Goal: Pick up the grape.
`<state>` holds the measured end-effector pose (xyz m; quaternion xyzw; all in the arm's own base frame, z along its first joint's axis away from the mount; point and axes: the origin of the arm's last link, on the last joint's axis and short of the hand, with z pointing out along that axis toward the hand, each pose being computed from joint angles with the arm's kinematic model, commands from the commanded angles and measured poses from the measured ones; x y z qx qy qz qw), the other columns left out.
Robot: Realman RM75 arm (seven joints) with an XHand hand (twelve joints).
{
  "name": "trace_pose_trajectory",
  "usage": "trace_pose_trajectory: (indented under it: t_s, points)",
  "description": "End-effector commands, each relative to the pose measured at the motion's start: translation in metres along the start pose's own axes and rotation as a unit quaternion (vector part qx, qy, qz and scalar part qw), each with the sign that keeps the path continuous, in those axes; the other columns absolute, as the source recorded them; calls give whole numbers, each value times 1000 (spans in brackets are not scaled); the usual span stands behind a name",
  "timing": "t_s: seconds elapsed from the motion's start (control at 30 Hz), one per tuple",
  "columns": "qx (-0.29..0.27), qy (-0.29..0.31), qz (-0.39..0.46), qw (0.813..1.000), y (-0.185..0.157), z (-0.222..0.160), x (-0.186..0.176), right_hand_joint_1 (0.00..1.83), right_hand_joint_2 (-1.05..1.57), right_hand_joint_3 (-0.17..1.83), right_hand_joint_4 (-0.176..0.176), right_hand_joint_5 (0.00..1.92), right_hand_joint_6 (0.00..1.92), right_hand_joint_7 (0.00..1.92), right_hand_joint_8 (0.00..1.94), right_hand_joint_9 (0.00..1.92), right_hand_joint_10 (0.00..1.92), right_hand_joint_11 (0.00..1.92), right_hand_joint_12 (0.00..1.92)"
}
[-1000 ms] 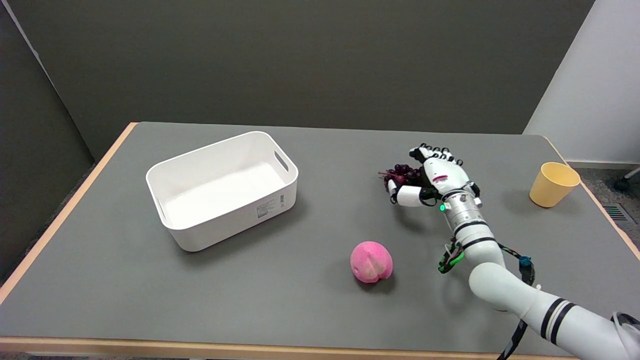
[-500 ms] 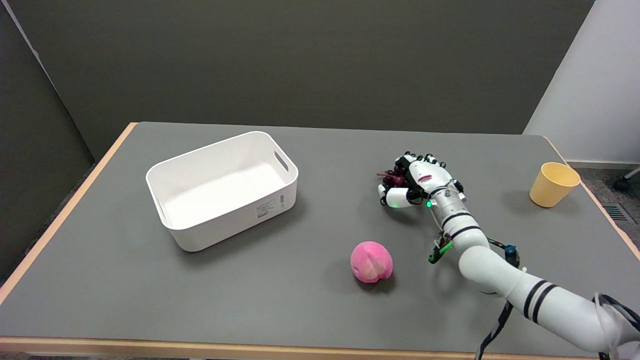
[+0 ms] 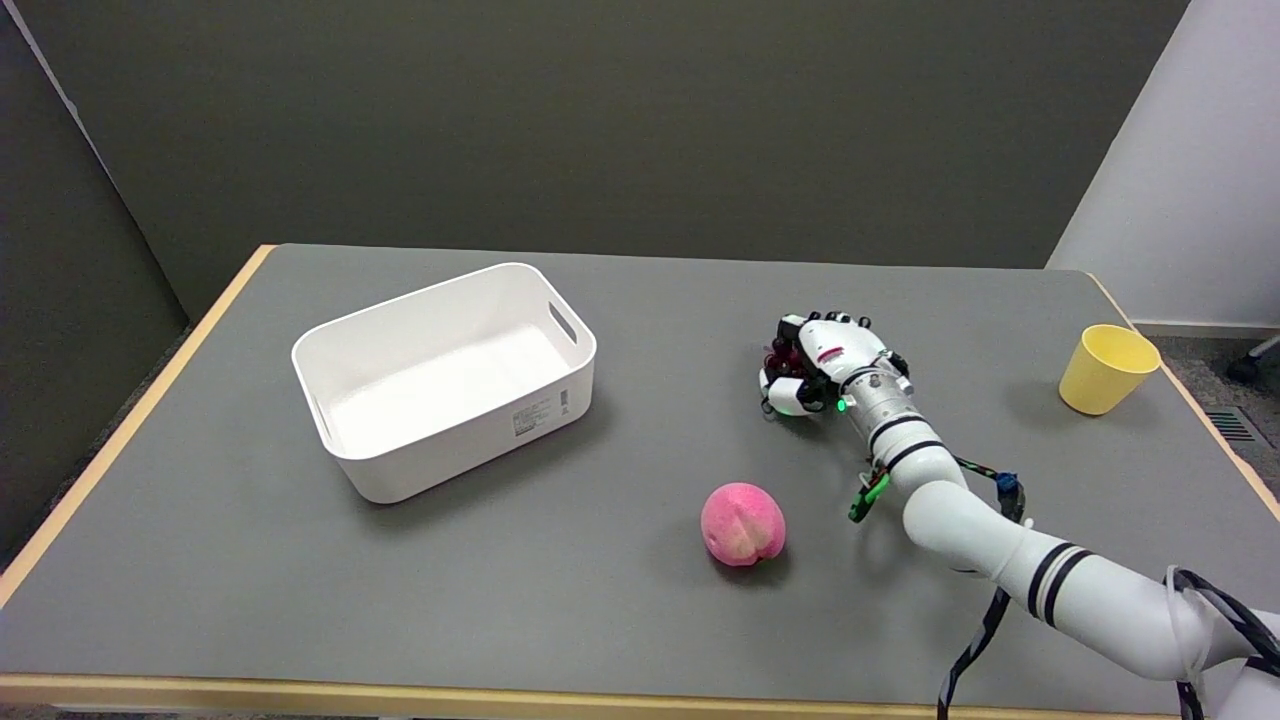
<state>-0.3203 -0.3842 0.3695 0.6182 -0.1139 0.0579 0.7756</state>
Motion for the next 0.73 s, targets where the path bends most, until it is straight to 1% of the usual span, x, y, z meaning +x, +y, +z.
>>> trace_pose_trajectory:
  t_s: [0.03, 0.13, 0.2, 0.3, 0.37, 0.4, 0.47, 0.5, 0.57, 0.6, 0.63, 0.67, 0.73]
  points:
    - [47, 59, -16, 997, -16, -1, 21, 757, 1143, 650, 25, 491, 1921, 583, 1941, 967, 1921, 469, 1921]
    - [70, 95, -10, 993, -30, -1, 41, 759, 1143, 650, 22, 491, 1921, 631, 1941, 1016, 1921, 539, 1921]
    - [90, 119, -9, 989, -41, -1, 55, 763, 1141, 656, 16, 493, 1921, 682, 1941, 1068, 1921, 655, 1921]
    - [131, 170, -12, 977, -65, -2, 86, 767, 1137, 662, 12, 494, 1921, 715, 1941, 1082, 1921, 715, 1921]
    - [169, 212, -20, 962, -90, -3, 113, 768, 1137, 662, 11, 494, 1921, 720, 1941, 1085, 1921, 730, 1921]
    - [179, 224, -22, 958, -97, -4, 121, 769, 1137, 661, 10, 494, 1921, 722, 1941, 1086, 1921, 737, 1921]
    - [217, 256, -26, 942, -124, -6, 144, 771, 1136, 663, 8, 494, 1921, 727, 1941, 1086, 1921, 760, 1921]
    - [229, 263, -25, 937, -133, -6, 150, 772, 1136, 664, 8, 495, 1921, 728, 1941, 1086, 1921, 768, 1921]
    - [267, 283, -18, 921, -163, -6, 170, 773, 1137, 661, 5, 493, 1921, 730, 1941, 1086, 1921, 766, 1921]
    - [277, 285, -18, 918, -171, -6, 173, 774, 1139, 659, 4, 493, 1921, 731, 1941, 1087, 1921, 766, 1921]
    - [298, 285, -15, 911, -187, -6, 177, 775, 1140, 657, 2, 492, 1921, 731, 1941, 1088, 1921, 767, 1921]
    - [304, 281, -13, 910, -193, -6, 173, 776, 1140, 657, 0, 492, 1921, 732, 1941, 1089, 1921, 766, 1921]
    - [330, 271, 1, 904, -221, -3, 172, 779, 1140, 658, -5, 492, 1921, 734, 1941, 1088, 1921, 762, 1921]
